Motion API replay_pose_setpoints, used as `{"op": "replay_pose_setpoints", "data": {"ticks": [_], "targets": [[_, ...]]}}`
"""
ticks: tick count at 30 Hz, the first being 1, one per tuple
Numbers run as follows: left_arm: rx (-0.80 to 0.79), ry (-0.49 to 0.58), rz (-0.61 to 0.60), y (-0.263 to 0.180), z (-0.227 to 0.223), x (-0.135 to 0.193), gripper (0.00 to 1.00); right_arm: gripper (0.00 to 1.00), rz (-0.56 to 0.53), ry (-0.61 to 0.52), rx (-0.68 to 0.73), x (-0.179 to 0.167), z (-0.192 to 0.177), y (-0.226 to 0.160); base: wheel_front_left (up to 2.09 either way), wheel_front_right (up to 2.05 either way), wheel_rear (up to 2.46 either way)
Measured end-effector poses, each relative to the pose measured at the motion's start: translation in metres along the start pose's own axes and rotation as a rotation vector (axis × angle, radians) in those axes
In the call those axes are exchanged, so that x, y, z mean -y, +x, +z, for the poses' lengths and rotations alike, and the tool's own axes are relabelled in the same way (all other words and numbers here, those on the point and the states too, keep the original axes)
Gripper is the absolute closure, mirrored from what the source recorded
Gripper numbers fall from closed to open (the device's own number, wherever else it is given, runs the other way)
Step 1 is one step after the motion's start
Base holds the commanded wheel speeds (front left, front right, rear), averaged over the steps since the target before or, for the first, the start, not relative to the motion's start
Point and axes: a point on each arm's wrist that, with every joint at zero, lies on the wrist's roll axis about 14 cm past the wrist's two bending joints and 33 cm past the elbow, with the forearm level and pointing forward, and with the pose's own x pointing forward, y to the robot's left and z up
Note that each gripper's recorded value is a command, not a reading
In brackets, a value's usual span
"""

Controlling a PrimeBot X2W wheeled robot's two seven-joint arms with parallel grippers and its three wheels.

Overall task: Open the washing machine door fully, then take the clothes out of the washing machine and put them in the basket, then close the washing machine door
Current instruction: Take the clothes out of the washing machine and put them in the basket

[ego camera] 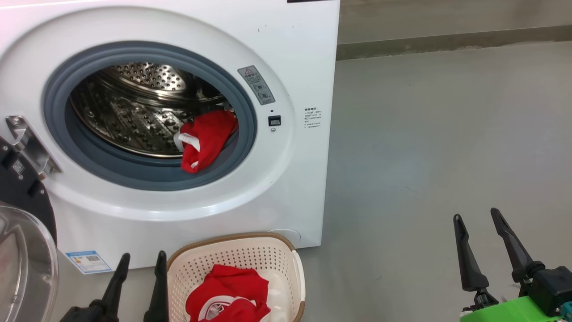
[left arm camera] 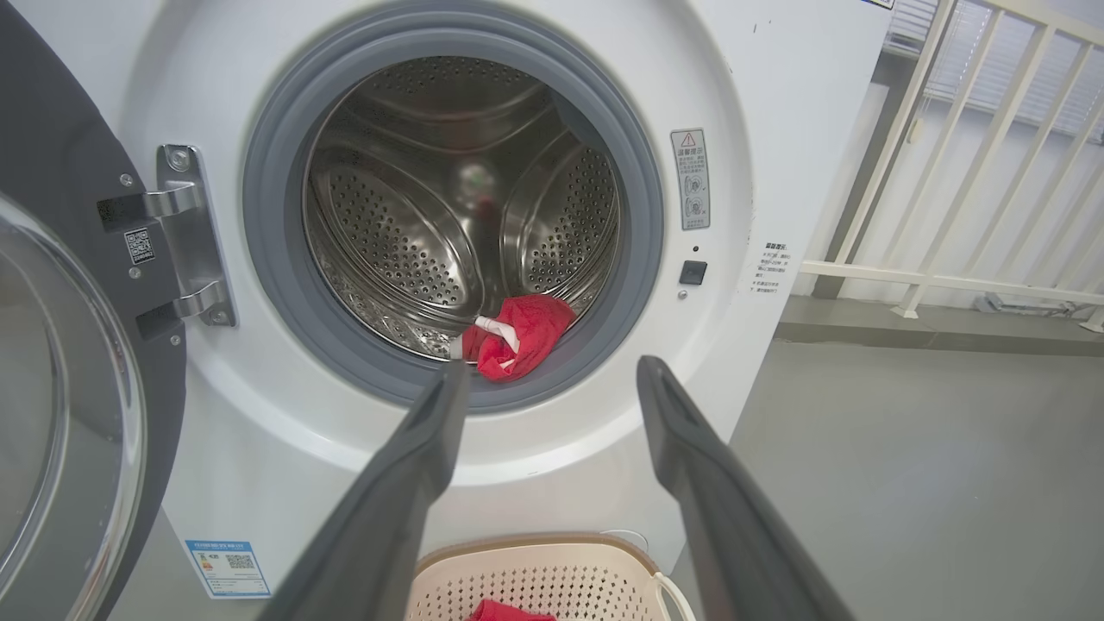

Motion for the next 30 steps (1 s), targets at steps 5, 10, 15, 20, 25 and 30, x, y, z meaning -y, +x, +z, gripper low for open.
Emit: {"op": "replay_pose_setpoints", "data": {"ticks": [5, 10, 15, 20, 25, 30], "targets": [[-0.011, 0.002, 0.006, -0.002, -0.002, -0.001, 0.0, 0.0, 0.003, 0.006, -0.001, -0.001, 0.0, -0.001, 0.0, 0.0, 0.0], [-0.022, 0.004, 0.016, -0.003, -0.002, 0.0, 0.0, 0.0, 0.004, 0.008, -0.009, -0.002, -0.003, -0.004, 0.0, 0.0, 0.0], [-0.046, 0.006, 0.043, -0.006, -0.007, -0.005, 0.0, 0.0, 0.008, 0.009, -0.014, -0.003, -0.004, -0.003, 0.0, 0.0, 0.0], [-0.055, -0.016, 0.06, -0.006, -0.009, -0.007, 0.0, 0.0, 0.009, 0.01, -0.021, -0.004, -0.006, -0.003, 0.0, 0.0, 0.0], [-0.061, -0.025, 0.077, -0.006, -0.011, -0.011, 0.0, 0.0, 0.01, 0.01, -0.029, -0.004, -0.009, -0.002, 0.0, 0.0, 0.0], [-0.087, -0.033, 0.091, -0.006, -0.018, -0.015, 0.0, 0.0, 0.014, 0.01, -0.043, -0.006, -0.014, 0.0, 0.0, 0.0, 0.0]]}}
